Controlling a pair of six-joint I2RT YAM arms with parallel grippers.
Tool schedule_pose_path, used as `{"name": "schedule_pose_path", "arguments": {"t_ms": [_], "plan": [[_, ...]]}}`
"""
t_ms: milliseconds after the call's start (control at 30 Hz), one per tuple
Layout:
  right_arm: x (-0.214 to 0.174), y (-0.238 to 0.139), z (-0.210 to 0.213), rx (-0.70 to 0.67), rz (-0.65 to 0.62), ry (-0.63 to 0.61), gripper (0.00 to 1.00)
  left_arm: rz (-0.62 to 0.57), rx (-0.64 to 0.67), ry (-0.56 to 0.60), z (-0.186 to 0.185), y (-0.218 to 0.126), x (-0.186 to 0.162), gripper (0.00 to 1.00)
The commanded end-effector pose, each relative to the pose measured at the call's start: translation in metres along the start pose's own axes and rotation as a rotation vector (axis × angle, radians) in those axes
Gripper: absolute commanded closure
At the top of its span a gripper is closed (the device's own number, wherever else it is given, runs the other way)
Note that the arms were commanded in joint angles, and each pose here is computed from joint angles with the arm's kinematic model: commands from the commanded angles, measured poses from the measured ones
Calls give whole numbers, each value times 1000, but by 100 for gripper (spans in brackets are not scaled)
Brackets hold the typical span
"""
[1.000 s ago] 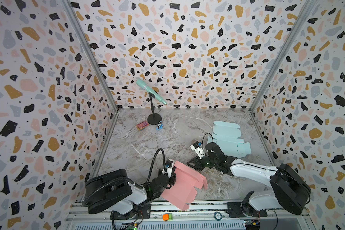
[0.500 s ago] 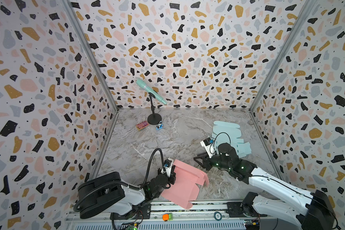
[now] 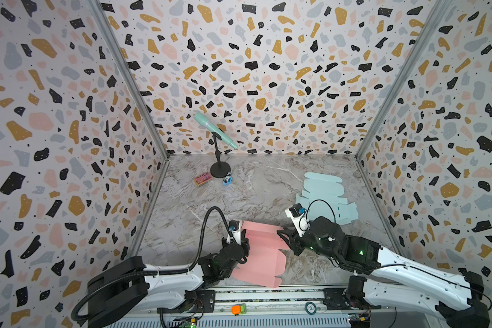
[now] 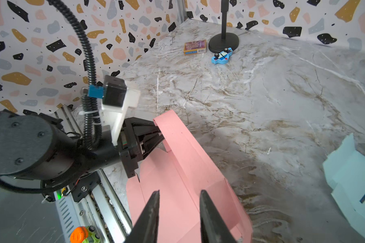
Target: Fold the paper box
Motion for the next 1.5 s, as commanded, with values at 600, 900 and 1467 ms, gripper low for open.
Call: {"name": "schedule_pose_path", "arguments": {"t_ms": [600, 900, 1467], "plan": [[-28, 24, -15, -302, 170, -117, 95, -28, 61, -119, 4, -7, 15, 93], [-37, 37, -21, -389, 256, -174, 100, -25, 65, -106, 4, -8, 16, 94], [-24, 71, 0, -287, 264, -232, 100, -18, 45, -117, 3, -10, 17, 97]]}}
Point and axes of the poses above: each gripper's point midway between its finger pads, its own y axis out along the fingers, its own z axis along the line the jaws close on, x = y × z, the point moved 6 cm from there along -y, back along the fingers, and after that the axes turned 10 degrees about -y, right-handed, at the moved point
